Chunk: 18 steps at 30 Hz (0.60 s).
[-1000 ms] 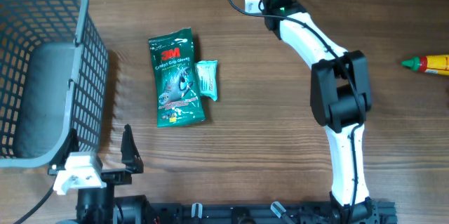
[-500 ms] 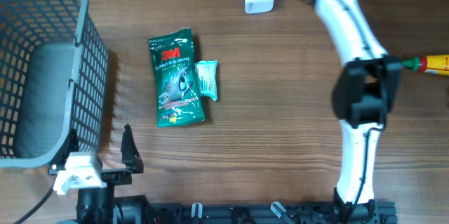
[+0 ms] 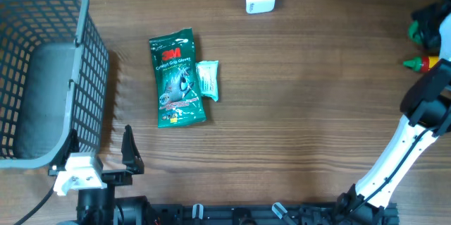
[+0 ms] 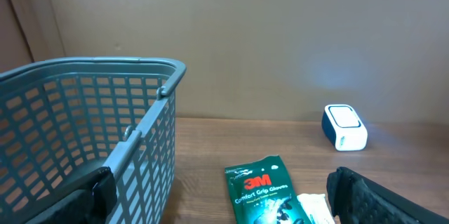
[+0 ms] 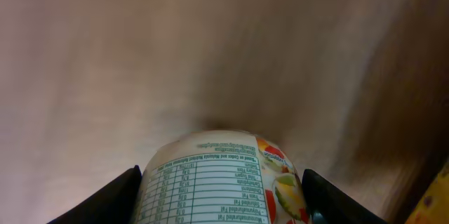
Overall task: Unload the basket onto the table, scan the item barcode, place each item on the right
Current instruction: 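Move the jar off the table to the right edge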
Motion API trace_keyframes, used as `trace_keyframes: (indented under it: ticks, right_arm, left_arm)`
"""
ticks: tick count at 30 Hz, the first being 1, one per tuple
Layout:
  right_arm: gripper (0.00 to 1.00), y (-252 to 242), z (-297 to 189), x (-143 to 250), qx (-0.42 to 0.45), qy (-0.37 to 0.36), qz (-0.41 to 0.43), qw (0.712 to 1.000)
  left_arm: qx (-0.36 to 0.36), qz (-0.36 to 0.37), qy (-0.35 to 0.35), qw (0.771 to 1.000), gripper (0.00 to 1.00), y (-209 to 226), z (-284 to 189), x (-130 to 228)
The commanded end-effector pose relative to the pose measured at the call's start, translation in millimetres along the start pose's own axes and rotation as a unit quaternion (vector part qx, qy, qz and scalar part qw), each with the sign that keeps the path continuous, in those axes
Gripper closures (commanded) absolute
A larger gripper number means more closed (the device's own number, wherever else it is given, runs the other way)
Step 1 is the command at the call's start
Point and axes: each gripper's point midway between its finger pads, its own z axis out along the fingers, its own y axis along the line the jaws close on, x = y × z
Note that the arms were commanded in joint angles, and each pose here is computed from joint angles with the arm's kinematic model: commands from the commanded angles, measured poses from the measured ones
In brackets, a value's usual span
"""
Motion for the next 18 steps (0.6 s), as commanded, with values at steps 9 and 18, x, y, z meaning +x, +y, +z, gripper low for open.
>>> trace_keyframes:
  ticks: [9,18]
  right_arm:
    - [0.21,-23.7,-29.0,-37.1,-0.014,0.012,0.054,0.998]
    - [0.00,14.7,-223.4,-87.7,-0.090,-0.113,0.091,0.985]
  left_arm:
    - [-0.005,-0.005,-0.005,1.000,0.00,1.7,-1.3,-0.9]
    - [-0.005,-0.005,-0.005,1.000,0.00,1.7,-1.3,-0.9]
